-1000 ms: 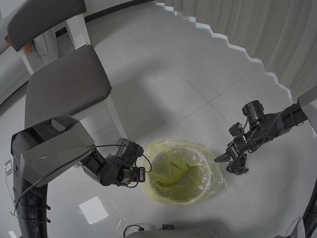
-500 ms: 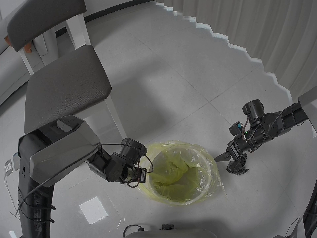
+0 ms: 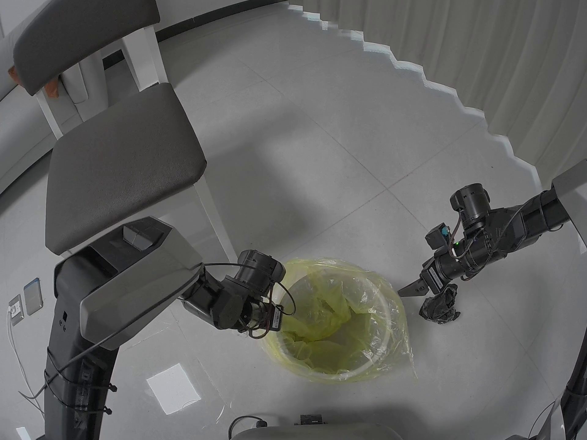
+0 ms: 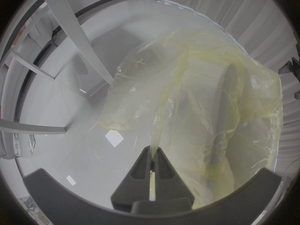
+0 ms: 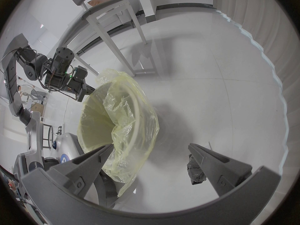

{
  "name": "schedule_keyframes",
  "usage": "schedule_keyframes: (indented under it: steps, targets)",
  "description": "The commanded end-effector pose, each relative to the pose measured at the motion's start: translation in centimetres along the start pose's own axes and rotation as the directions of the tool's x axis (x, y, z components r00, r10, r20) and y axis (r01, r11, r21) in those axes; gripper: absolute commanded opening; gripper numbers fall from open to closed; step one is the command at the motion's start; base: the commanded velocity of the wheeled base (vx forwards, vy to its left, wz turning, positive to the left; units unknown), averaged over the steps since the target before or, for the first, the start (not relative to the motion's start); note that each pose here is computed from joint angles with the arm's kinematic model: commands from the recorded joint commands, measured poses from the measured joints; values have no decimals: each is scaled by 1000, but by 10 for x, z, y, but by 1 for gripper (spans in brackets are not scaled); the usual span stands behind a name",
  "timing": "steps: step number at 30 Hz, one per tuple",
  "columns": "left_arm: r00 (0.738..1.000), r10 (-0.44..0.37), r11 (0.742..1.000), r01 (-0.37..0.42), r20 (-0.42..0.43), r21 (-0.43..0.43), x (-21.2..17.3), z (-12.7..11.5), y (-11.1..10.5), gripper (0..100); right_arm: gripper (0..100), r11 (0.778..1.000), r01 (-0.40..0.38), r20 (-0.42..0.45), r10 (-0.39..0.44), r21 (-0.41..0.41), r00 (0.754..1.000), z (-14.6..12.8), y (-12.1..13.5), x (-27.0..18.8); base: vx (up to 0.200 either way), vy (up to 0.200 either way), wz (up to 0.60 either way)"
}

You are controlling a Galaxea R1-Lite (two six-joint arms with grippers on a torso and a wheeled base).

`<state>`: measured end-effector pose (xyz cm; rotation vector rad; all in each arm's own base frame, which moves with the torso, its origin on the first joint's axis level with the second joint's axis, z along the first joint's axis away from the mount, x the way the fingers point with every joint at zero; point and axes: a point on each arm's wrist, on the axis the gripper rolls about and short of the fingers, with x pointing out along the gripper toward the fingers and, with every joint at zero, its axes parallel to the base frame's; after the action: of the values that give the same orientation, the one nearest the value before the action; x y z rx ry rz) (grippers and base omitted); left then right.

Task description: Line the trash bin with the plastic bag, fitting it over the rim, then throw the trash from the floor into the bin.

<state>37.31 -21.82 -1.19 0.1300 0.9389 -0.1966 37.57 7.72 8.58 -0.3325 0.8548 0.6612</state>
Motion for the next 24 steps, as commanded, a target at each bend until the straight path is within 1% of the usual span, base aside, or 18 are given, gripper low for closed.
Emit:
schedule_keyframes:
  steps: [1, 5, 9, 20, 21, 24]
  targets:
    - [1000, -6, 1000, 6, -22, 3, 6, 7, -1, 0, 100, 1000, 3, -2, -3, 5, 1000, 0, -5, 4, 0, 0, 0]
    - [999, -18, 1000, 18, -33, 0, 8, 12, -2, 0, 100, 1000, 8, -3, -8, 14, 1000, -1, -9, 6, 0, 0, 0]
    - [999, -45, 999, 44, -16, -12, 10, 17, -4, 0, 100, 1000, 11, -7, -11, 22, 1000, -3, -12, 7, 0, 0, 0]
    - [999, -39, 996, 40, 10, -76, 9, 19, -5, 0, 100, 999, 20, -5, -20, 29, 1000, -4, -16, 6, 0, 0, 0]
    - [999, -38, 996, 39, 7, -75, 10, 19, -5, 100, 100, 999, 20, -4, -20, 28, 1000, -4, -17, 6, 0, 0, 0]
    - [999, -36, 996, 36, 6, -81, 5, 19, -3, 100, 100, 999, 22, -4, -22, 31, 1000, -4, -18, 5, 0, 0, 0]
